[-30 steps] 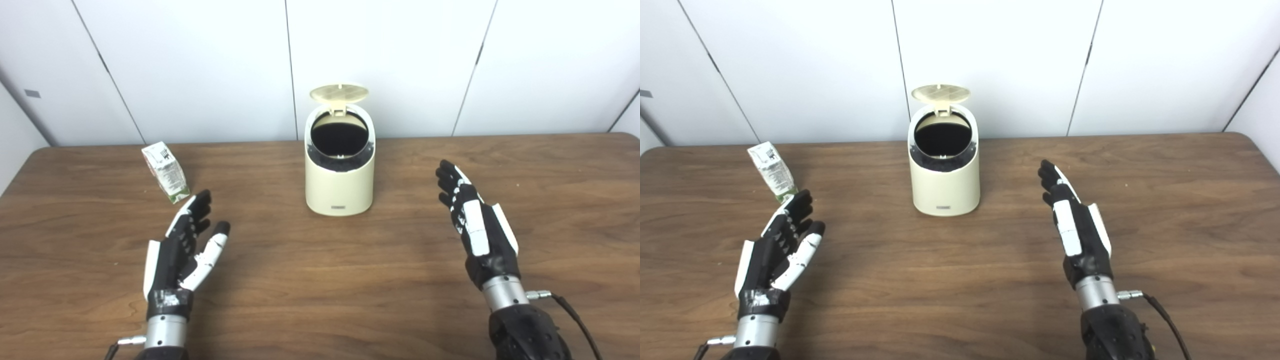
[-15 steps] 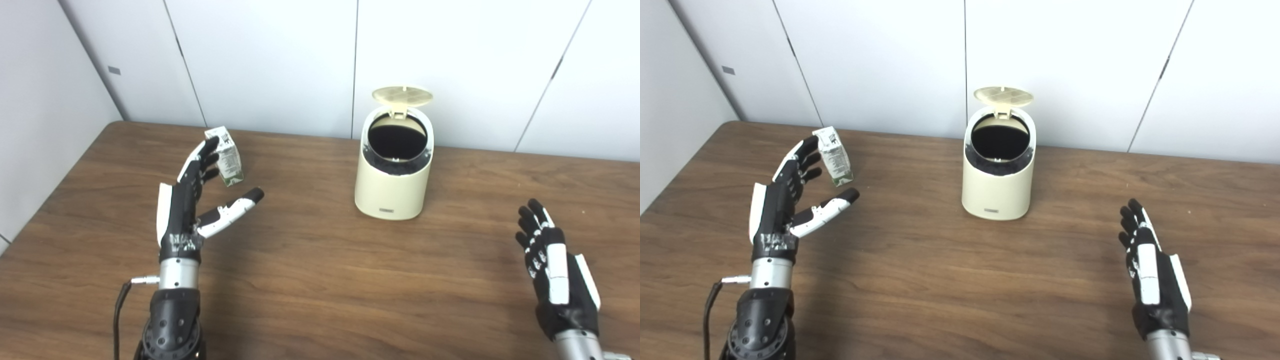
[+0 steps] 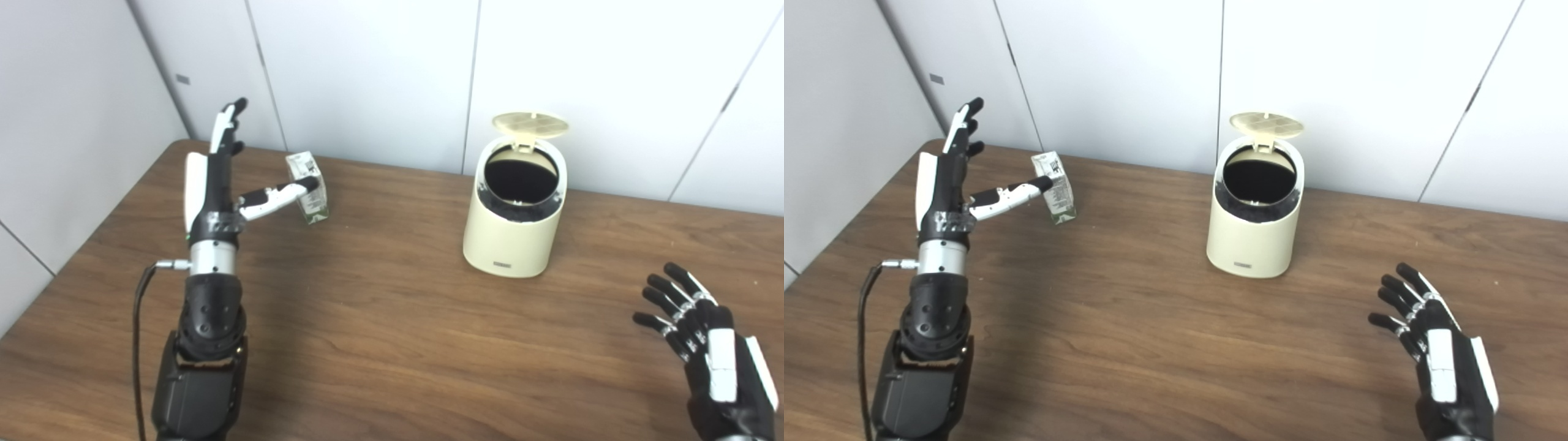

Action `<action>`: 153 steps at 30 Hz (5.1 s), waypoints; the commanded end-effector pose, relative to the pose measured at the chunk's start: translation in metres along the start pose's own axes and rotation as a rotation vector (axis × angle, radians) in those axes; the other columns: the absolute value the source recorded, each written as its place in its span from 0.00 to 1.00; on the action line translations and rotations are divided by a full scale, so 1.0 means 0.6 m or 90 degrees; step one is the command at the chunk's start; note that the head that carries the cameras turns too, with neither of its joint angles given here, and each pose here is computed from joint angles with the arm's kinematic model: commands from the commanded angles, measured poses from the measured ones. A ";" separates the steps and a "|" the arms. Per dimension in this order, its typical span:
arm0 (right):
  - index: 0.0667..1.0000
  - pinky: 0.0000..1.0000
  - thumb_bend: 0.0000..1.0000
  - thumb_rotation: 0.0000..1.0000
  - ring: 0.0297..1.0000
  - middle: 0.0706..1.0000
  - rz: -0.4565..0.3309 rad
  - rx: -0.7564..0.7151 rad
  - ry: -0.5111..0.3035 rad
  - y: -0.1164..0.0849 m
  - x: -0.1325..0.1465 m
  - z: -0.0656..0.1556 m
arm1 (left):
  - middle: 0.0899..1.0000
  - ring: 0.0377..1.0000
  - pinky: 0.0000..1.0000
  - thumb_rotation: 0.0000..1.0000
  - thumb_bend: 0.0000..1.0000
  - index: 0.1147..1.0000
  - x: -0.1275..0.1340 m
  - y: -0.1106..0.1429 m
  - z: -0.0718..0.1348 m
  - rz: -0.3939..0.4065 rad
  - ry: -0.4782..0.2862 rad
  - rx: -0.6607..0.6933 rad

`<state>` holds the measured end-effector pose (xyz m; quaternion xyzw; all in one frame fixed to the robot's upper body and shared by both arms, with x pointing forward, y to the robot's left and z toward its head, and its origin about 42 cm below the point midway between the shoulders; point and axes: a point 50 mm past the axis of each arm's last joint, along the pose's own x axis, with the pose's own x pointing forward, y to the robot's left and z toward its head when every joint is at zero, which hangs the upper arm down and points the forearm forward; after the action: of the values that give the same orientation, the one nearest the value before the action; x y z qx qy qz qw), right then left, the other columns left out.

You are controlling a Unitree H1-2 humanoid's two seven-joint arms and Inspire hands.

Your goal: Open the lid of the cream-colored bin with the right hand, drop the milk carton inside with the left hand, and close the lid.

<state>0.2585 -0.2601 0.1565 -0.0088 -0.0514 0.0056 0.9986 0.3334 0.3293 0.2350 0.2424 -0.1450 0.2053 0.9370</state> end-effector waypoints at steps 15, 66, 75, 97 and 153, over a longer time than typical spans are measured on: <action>0.77 0.61 0.70 0.88 0.74 0.75 0.001 0.027 -0.056 -0.017 -0.002 0.013 | 0.98 0.96 0.92 0.13 0.96 0.98 0.117 -0.029 -0.024 -0.084 0.000 0.104; 0.76 0.65 0.70 0.92 0.77 0.74 0.047 0.050 -0.053 -0.003 -0.007 0.026 | 0.44 0.38 0.32 0.00 0.47 0.43 0.126 -0.062 0.015 -0.014 -0.100 0.090; 0.80 0.72 0.75 0.92 0.81 0.77 0.035 0.049 -0.047 0.005 -0.004 0.024 | 0.45 0.40 0.33 0.00 0.47 0.43 0.077 -0.081 0.080 0.006 -0.187 0.008; 0.93 0.89 0.55 1.00 0.91 0.86 0.007 0.027 -0.048 0.064 -0.004 0.045 | 0.46 0.41 0.34 0.00 0.48 0.43 0.009 -0.178 0.210 -0.073 -0.344 -0.136; 0.92 0.86 0.58 1.00 0.90 0.85 0.003 0.033 -0.048 0.147 -0.011 0.062 | 0.46 0.41 0.34 0.00 0.48 0.44 0.063 -0.348 0.176 -0.071 -0.529 -0.096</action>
<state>0.2470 -0.1749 0.1740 0.0126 -0.0540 0.0096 0.9984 0.4343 0.1257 0.2227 0.2732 -0.4682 0.0125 0.8402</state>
